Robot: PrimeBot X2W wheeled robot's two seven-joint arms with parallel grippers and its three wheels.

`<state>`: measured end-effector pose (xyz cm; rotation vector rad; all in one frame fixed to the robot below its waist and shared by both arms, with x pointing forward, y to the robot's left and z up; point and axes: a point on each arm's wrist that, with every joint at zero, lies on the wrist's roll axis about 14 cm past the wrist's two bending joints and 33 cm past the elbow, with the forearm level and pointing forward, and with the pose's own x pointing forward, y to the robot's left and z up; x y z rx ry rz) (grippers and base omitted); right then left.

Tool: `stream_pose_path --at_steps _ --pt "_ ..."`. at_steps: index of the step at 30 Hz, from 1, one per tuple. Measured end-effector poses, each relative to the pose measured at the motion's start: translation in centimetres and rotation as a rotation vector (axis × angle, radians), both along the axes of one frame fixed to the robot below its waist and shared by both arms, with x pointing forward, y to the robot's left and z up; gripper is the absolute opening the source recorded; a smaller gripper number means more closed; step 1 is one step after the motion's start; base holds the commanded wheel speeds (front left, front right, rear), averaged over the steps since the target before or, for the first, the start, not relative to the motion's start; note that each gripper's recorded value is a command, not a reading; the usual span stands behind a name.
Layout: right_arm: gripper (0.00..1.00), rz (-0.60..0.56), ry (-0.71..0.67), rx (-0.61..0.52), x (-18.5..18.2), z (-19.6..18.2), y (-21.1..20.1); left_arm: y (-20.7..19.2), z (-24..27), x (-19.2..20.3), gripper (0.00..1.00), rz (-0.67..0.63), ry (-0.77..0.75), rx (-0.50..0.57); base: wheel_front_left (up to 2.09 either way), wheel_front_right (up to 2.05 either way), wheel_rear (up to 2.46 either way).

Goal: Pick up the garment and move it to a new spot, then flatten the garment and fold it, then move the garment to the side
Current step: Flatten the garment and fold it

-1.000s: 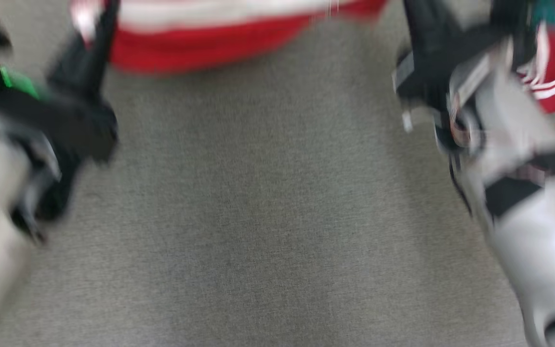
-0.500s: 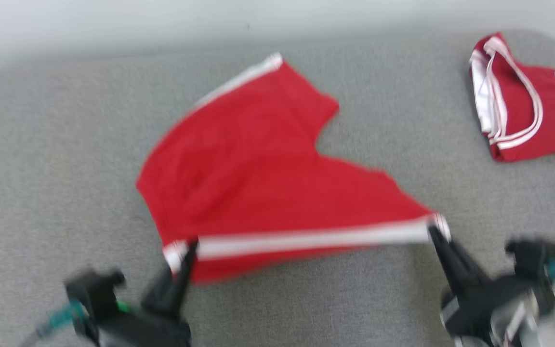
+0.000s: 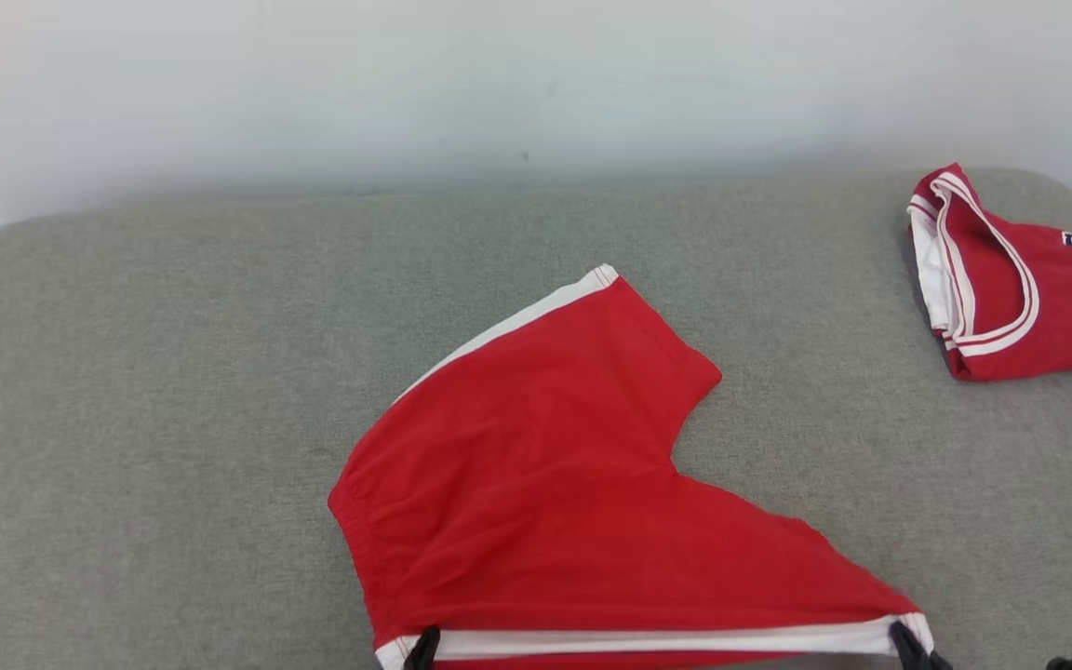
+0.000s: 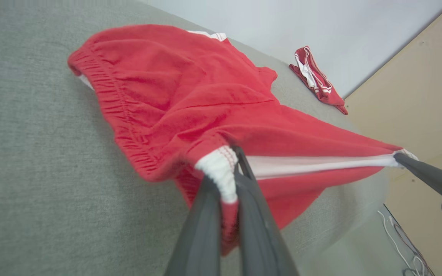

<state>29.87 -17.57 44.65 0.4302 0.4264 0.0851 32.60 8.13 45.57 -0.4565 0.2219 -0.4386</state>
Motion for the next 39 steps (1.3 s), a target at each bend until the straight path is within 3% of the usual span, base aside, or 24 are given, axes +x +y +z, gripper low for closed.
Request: stream_pose_path --at_steps 7,17,27,35,36,37,38,39 --pt "0.0 0.048 -0.16 -0.009 5.2 4.6 0.9 0.0 4.2 1.8 0.0 0.027 -0.153 -0.026 0.0 0.0 0.0" --pt "0.0 0.187 -0.266 -0.092 17.4 8.7 4.9 2.1 6.7 7.9 0.0 0.114 -0.232 -0.024 0.0 0.0 0.0" --pt "0.0 0.243 -0.19 -0.142 25.5 5.5 9.2 3.9 4.1 12.8 0.0 0.176 -0.152 0.022 0.0 0.0 0.0" --pt "0.0 0.266 -0.138 -0.139 28.3 2.0 12.1 4.9 1.9 13.6 0.0 0.197 -0.093 0.048 0.0 0.0 0.0" --pt "0.42 0.266 -0.137 -0.136 28.5 1.8 12.4 5.2 1.7 13.7 0.0 0.204 -0.092 0.053 0.0 0.0 0.0" --pt "1.0 0.27 -0.143 -0.14 28.5 1.7 12.7 5.4 1.6 13.7 0.22 0.208 -0.09 0.058 0.0 0.0 0.0" --pt "1.0 0.274 -0.144 -0.143 28.5 1.6 12.9 5.4 1.6 13.7 0.75 0.209 -0.089 0.061 0.0 0.0 0.0" --pt "1.0 0.284 -0.149 -0.152 28.4 1.6 13.2 5.3 1.5 13.6 1.0 0.208 -0.089 0.068 0.0 0.0 0.0"
